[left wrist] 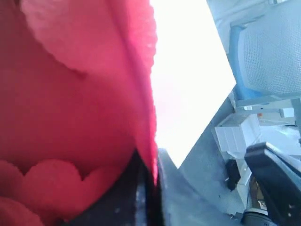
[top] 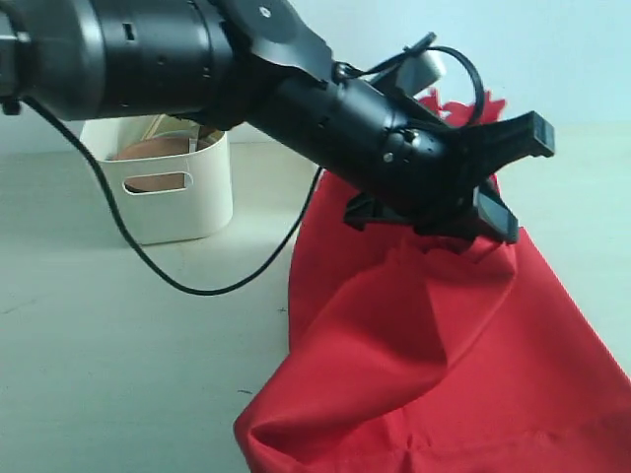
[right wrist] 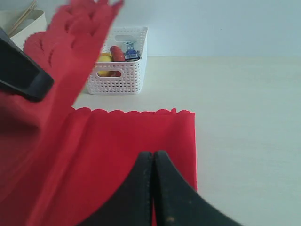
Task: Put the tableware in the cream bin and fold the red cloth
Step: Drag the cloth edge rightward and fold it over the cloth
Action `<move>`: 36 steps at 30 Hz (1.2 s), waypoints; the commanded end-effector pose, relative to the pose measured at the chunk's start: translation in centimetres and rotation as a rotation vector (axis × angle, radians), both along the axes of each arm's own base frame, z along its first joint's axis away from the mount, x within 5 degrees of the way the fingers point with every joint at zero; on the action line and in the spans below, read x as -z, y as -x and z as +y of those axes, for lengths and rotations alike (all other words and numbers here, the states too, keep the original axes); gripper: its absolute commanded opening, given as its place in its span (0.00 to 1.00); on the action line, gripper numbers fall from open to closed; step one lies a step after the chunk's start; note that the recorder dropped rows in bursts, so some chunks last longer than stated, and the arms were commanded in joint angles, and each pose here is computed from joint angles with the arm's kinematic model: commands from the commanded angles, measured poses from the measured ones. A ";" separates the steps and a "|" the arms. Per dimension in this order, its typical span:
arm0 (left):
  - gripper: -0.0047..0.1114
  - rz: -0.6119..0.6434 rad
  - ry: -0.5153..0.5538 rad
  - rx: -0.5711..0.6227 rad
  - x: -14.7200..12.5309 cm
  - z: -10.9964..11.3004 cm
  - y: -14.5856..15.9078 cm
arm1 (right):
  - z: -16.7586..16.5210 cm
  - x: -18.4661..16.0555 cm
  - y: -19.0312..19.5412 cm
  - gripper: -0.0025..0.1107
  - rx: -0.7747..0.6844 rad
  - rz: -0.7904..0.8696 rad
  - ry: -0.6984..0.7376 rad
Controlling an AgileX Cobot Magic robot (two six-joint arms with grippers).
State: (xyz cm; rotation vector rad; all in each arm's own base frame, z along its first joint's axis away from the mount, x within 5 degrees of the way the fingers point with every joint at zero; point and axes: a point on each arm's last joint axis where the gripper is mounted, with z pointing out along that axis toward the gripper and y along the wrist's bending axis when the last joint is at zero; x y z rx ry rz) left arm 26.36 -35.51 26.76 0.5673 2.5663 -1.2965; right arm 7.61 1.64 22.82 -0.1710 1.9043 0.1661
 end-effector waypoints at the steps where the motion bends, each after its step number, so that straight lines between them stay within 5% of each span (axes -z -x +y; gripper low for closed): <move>1: 0.04 0.009 0.023 0.020 0.9 -2.9 0.0 | 0.0 -0.1 0.0 0.02 0.002 -0.010 0.000; 11: 0.04 0.035 -0.032 0.062 6.9 -7.4 0.2 | 0.0 -0.1 0.0 0.02 0.002 -0.010 0.000; 17: 0.06 -0.003 -0.026 -0.009 9.9 -9.5 0.2 | 0.0 -0.1 0.0 0.02 0.002 -0.010 0.000; 20: 0.18 0.007 -0.024 -0.001 10.5 -10.1 0.6 | 0.0 -0.1 0.0 0.02 0.002 -0.010 0.000; 27: 0.66 -0.004 -0.011 0.001 9.8 -10.2 0.7 | 0.0 -0.1 0.0 0.02 0.002 -0.010 0.000; 36: 0.71 -0.184 -0.008 0.118 4.3 -8.9 1.4 | 0.0 -0.1 0.0 0.02 0.002 -0.010 0.000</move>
